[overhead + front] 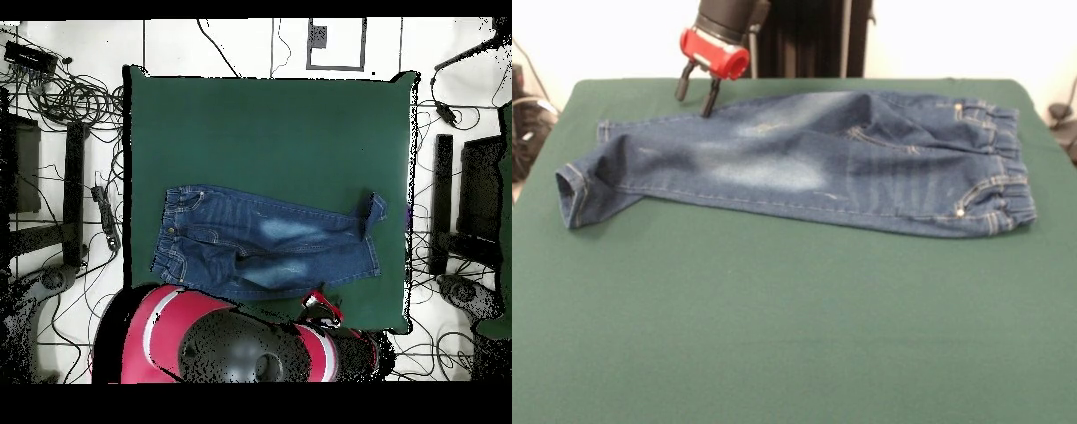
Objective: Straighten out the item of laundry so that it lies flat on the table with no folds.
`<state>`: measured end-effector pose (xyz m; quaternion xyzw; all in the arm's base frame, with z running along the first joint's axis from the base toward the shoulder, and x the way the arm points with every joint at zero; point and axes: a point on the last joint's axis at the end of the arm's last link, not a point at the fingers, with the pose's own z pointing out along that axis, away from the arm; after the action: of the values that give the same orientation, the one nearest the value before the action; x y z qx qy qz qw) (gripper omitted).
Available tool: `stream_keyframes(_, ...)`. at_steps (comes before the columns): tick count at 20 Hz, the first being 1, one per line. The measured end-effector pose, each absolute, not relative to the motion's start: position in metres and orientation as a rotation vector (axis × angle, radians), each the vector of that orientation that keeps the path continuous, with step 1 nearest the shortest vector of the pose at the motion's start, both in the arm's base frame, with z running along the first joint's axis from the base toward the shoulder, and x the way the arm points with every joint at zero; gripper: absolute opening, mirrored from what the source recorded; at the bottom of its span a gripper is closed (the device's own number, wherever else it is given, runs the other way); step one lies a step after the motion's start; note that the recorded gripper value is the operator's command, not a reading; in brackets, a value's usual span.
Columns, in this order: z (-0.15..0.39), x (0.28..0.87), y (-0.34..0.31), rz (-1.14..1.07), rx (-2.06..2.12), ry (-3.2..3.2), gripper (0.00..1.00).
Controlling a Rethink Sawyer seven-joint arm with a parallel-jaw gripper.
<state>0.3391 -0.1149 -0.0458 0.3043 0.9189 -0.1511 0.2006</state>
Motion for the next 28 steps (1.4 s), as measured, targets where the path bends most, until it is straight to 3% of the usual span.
stream_keyframes(28,-0.039,0.364,-0.135,-0.382,0.753,2.681,1.00)
